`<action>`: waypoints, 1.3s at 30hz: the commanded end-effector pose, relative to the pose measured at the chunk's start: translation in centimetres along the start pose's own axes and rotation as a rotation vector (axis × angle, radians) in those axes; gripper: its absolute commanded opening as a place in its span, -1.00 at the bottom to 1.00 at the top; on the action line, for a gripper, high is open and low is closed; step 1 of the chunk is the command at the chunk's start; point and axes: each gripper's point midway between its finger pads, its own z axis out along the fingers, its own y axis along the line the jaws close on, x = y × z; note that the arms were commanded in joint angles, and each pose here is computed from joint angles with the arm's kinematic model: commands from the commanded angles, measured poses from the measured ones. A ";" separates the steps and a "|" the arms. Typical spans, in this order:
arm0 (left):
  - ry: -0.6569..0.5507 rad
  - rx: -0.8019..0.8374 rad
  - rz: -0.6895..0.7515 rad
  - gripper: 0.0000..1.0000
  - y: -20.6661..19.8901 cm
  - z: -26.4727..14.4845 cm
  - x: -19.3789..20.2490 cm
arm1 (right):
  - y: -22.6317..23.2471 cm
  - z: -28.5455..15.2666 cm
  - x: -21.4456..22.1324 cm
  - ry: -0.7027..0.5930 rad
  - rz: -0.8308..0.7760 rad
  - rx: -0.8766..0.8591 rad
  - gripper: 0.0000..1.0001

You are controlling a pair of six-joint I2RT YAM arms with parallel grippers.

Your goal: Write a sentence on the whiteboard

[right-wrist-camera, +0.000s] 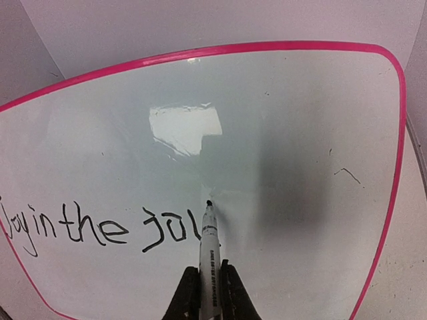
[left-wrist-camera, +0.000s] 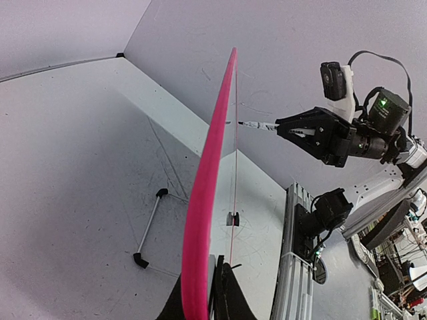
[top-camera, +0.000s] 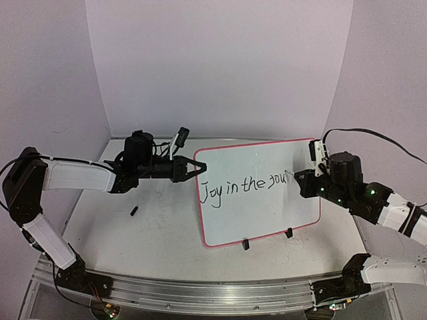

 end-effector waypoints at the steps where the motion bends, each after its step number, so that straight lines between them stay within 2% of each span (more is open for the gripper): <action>1: 0.056 -0.172 0.021 -1.00 4.2 0.1 2.0 | 0.0 -1.2 -2.0 -0.066 0.026 -0.005 -1.00; 15: 0.059 -0.165 0.018 -1.00 4.3 0.5 1.9 | -0.4 -0.3 -0.6 -0.010 0.009 0.023 -1.00; 39: 0.060 -0.161 0.016 -1.00 4.1 0.4 1.9 | -1.1 0.1 -0.2 -0.007 0.012 0.062 -1.00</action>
